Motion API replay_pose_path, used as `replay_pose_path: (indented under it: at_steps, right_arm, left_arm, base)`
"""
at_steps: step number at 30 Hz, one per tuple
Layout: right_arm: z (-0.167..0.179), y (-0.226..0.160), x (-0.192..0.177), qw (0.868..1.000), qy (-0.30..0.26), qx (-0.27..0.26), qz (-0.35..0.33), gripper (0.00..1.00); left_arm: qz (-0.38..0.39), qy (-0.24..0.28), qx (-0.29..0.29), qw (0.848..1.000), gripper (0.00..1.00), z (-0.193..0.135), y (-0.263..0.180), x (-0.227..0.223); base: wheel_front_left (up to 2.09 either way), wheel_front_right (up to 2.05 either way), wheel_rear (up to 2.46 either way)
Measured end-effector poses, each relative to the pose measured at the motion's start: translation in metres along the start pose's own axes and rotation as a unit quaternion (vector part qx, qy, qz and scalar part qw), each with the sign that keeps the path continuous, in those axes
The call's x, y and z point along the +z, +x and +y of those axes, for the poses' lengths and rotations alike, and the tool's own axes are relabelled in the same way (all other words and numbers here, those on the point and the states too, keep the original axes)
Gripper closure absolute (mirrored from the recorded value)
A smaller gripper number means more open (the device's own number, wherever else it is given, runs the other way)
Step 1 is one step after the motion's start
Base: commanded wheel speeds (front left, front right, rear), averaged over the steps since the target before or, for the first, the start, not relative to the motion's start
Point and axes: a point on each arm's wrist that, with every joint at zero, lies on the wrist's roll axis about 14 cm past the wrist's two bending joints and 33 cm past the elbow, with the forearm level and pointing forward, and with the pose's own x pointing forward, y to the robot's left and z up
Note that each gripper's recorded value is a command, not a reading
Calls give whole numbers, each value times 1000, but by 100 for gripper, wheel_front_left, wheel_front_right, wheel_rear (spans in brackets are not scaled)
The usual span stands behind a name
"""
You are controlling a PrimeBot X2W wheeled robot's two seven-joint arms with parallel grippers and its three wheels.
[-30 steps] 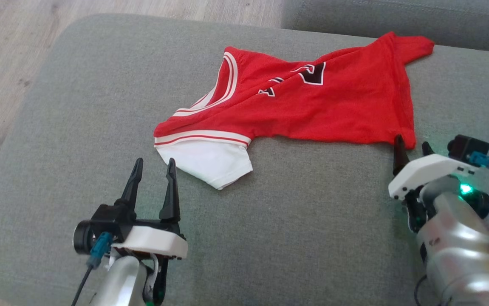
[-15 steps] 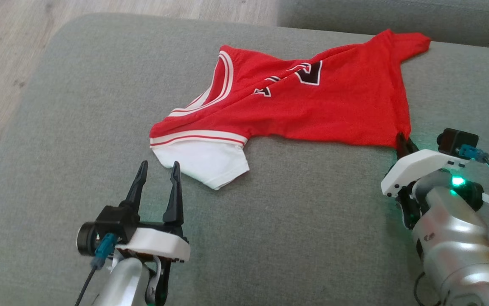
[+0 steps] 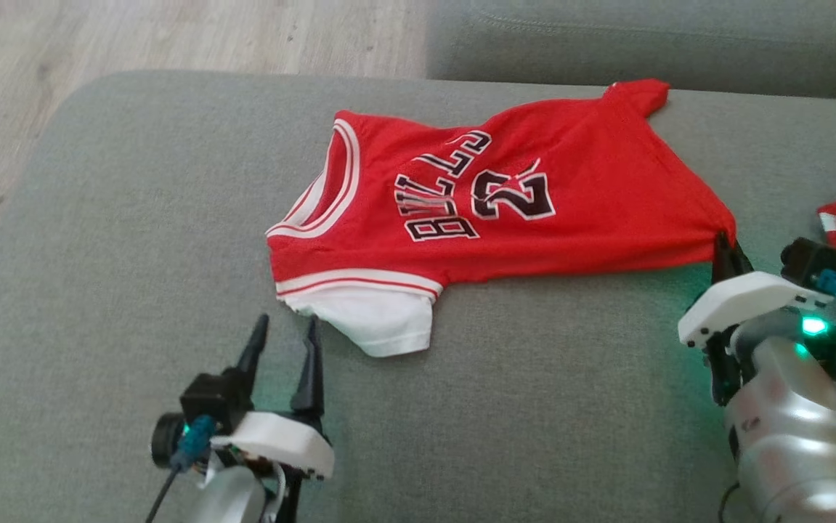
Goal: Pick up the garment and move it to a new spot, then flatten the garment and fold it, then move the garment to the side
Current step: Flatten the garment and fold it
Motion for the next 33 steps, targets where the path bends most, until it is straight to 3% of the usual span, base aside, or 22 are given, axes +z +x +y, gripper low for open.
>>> replay_pose_path:
  at_steps: [13, 22, 33]
  right_arm:
    - [-16, -14, -4, 1000, -1, -11, -5, 100]
    - [-12, -14, -10, 1000, 4, 2, 0, 100]
    - [-11, -6, -8, 1000, 2, 9, -3, 100]
  left_arm:
    - [113, -29, -38, 992, 0, -22, 0, -50]
    - [138, -41, -86, 986, 0, -48, 17, -55]
    - [132, -7, -85, 988, 0, -47, 44, -51]
  base:
    - [0, 0, 0]
    - [0, 0, 0]
    - [0, 0, 0]
